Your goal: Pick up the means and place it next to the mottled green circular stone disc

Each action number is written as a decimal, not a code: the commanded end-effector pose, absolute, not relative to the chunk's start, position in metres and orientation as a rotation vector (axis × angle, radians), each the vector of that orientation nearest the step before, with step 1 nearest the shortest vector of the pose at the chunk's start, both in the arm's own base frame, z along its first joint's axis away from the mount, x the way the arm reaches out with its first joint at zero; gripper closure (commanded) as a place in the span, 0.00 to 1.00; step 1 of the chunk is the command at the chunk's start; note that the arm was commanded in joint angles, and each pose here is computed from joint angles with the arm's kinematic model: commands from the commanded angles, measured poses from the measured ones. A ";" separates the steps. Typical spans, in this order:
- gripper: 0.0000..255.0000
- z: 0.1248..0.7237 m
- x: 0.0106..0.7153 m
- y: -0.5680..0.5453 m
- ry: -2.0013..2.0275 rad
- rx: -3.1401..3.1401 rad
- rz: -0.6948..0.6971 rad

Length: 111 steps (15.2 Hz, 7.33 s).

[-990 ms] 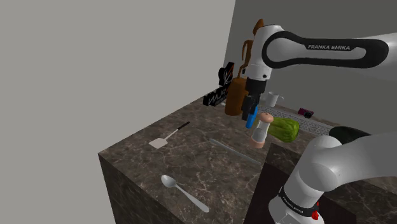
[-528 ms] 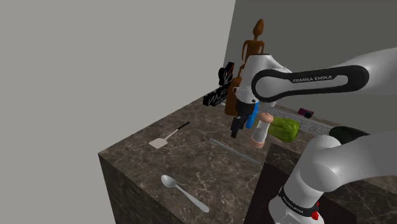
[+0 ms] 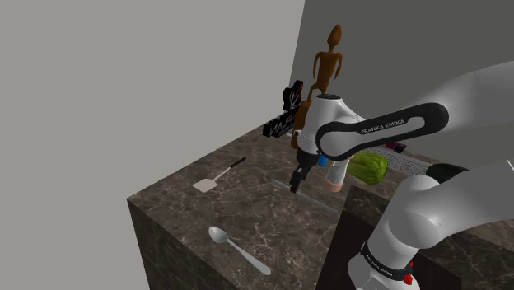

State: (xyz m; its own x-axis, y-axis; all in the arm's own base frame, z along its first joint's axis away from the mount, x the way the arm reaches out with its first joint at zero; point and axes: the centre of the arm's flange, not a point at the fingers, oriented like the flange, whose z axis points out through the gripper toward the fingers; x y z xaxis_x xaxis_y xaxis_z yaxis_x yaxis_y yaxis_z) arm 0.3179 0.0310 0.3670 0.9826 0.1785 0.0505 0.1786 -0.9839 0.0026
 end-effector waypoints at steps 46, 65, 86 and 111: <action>1.00 0.480 0.318 0.030 -0.282 -3.126 -0.082; 1.00 0.497 0.230 -0.147 -0.282 -3.126 -0.082; 1.00 0.497 0.108 -0.396 -0.282 -3.126 -0.082; 1.00 0.369 0.100 -0.410 -0.282 -3.126 -0.082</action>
